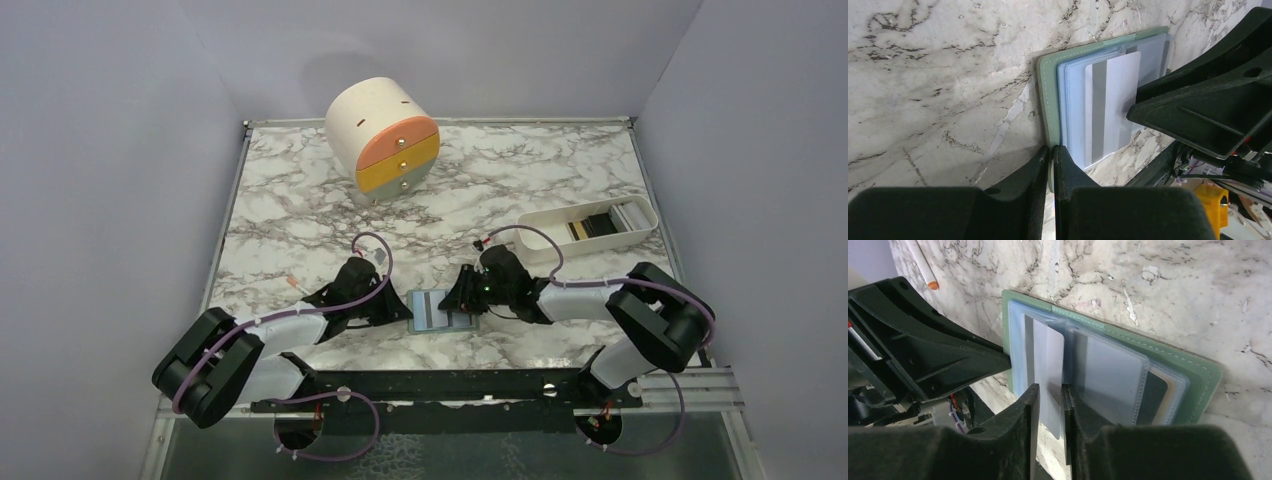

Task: Put the credit cards into the card holder
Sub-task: Insert the credit card into the card holder.

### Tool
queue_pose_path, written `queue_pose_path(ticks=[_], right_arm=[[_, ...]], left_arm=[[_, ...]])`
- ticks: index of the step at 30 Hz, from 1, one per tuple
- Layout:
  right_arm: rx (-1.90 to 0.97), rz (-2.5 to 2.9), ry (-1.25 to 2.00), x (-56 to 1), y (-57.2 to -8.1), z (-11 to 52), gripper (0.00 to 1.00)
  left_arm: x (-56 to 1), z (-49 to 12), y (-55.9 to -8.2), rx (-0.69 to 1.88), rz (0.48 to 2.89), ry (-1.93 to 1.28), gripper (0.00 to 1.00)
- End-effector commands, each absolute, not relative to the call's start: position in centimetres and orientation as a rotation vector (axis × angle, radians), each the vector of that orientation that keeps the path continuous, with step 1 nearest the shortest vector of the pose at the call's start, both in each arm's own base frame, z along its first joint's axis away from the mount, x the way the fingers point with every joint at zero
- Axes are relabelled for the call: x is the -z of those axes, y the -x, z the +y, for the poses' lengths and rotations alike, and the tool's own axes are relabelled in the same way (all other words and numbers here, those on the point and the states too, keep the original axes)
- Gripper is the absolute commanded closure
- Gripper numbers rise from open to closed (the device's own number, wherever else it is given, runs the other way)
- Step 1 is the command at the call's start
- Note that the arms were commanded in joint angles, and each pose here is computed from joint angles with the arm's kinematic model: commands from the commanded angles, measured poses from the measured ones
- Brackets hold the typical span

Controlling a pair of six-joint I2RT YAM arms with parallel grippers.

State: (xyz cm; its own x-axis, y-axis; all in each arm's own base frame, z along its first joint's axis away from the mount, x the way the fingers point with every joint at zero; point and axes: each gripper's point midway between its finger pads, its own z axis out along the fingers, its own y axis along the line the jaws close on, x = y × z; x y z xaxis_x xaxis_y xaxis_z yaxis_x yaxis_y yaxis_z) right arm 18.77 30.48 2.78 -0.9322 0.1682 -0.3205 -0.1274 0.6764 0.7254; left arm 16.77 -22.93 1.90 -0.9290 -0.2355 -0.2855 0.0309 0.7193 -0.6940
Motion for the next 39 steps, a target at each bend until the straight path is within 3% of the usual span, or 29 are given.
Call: queue_pose_path(ticks=[1, 7, 39], right_arm=[[-0.954, 2.553, 0.007, -2.5, -19.6, 29.2, 0.72], [-0.932, 2.536, 0.069, -3.4, -19.7, 29.2, 0.58], [-1.121, 2.455, 0.314, -4.6, -18.5, 33.8, 0.60]], left_arm=[[-1.1, -22.6, -15.4, 1.045, 2.624, 0.157, 0.88], [-1.2, -22.6, -15.4, 1.049, 2.621, 0.168, 0.89], [-1.4, -22.9, -15.6, 1.070, 2.609, 0.165, 0.90]])
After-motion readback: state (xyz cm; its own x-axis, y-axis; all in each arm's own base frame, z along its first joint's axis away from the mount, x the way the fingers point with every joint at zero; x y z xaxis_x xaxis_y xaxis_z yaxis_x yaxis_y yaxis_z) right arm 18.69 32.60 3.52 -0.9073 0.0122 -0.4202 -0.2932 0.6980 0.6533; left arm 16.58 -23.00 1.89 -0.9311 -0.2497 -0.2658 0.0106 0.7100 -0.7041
